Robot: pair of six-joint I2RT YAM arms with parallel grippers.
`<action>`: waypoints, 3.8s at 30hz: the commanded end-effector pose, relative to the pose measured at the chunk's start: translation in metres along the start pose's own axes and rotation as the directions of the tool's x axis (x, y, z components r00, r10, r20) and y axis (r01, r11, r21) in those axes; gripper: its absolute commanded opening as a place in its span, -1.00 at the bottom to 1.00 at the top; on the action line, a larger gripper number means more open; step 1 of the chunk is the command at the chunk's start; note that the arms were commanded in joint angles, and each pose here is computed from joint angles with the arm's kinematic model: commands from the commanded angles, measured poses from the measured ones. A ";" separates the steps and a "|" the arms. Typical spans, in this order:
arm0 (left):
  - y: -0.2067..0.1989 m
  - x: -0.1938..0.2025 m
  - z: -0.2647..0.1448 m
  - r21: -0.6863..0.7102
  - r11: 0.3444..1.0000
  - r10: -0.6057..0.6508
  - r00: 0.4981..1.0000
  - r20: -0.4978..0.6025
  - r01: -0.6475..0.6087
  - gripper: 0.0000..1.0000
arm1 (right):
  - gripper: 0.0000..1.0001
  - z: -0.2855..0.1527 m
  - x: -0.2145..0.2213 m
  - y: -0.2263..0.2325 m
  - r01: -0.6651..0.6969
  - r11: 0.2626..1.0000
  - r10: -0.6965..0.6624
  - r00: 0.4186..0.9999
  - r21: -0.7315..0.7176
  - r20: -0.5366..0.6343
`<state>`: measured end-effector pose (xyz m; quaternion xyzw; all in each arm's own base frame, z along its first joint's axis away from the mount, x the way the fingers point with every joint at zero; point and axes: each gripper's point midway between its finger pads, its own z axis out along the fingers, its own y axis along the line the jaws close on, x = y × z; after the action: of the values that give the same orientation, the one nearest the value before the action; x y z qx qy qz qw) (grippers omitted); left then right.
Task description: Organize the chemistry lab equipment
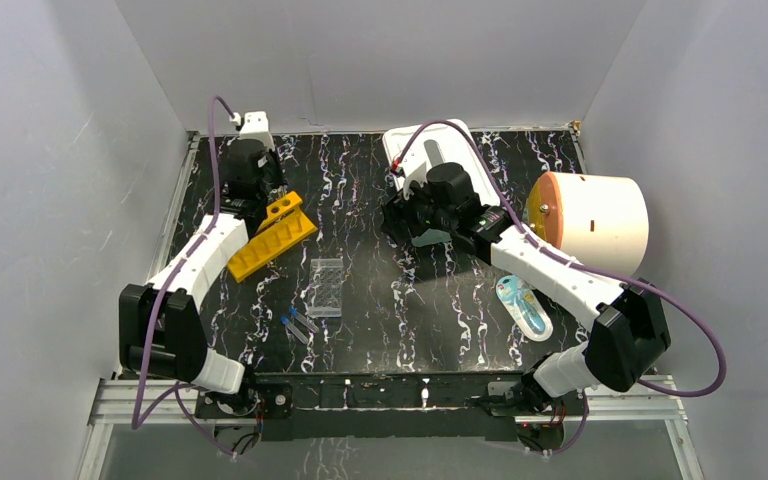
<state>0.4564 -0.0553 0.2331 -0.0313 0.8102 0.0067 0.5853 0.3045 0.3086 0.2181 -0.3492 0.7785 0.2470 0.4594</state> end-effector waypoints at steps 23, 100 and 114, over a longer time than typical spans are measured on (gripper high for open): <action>0.013 0.022 0.015 -0.081 0.994 -0.064 0.994 0.094 0.071 -0.80 | 0.60 -0.009 -0.020 -0.016 -0.012 0.999 0.008 0.997 0.048 0.074; 0.076 -0.113 -0.230 -0.259 0.870 -0.394 0.907 0.147 0.420 0.96 | -0.19 0.091 0.052 0.230 0.205 0.962 -0.239 0.951 -0.179 -0.197; 0.080 -0.120 -0.236 -0.263 0.884 -0.357 0.921 0.156 0.387 0.97 | -0.42 0.140 0.107 0.240 0.274 0.955 -0.295 0.880 -0.110 -0.372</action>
<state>0.2732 0.0098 0.4083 -0.2700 0.7569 -0.0026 0.5951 0.1474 0.5200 0.0637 -0.5272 0.7809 0.1400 0.3044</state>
